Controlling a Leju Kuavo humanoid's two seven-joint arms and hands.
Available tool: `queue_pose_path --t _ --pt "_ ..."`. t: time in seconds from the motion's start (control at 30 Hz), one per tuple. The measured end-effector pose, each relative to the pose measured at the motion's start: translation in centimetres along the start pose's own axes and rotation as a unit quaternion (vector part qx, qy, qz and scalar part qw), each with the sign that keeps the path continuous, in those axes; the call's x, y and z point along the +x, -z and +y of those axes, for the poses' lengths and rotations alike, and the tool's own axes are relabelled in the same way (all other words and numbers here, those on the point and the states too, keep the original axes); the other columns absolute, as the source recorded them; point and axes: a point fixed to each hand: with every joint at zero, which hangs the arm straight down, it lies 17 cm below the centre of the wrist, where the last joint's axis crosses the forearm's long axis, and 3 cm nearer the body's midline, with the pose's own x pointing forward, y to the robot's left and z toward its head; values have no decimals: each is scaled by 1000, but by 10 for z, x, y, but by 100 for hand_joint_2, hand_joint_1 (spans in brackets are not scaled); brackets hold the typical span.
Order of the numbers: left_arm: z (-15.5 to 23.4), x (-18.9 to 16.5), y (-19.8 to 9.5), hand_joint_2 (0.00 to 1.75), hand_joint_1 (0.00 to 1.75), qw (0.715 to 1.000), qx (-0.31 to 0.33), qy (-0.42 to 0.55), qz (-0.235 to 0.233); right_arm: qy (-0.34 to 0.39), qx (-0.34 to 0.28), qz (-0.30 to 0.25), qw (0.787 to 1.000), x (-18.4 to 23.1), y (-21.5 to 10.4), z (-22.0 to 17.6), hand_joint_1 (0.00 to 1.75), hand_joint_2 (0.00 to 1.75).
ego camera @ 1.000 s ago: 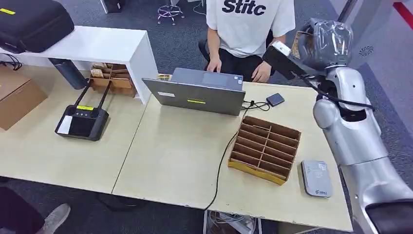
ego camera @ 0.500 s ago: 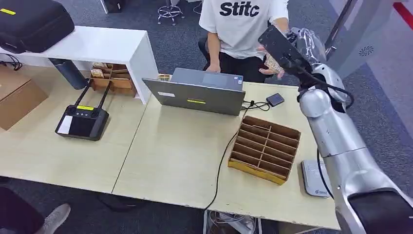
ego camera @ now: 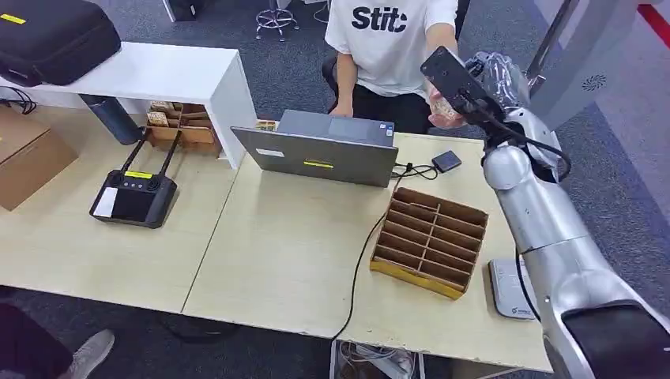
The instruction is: Pass the card to the sensor for recognition and then transmit it.
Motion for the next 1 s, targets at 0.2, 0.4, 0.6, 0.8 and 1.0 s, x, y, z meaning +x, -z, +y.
queue_pose_path --t 0.2,0.4,0.6,0.8,1.0 --pt "-1 -2 0 175 0 1000 -2 -1 4 -8 2 3 1000 -4 0 4 175 175" --pt "0 -1 0 175 0 1000 1 -2 3 -17 -11 2 1000 -6 -1 1 0 175" --pt "1 0 0 175 0 1000 3 -2 1 -14 -16 4 1000 -8 -3 2 0 175" --pt "1 0 0 175 0 1000 4 -2 1 -14 -15 4 1000 -9 -3 3 0 175" --pt "1 0 0 175 0 1000 4 -3 1 -14 -15 4 1000 -9 -3 4 0 175"
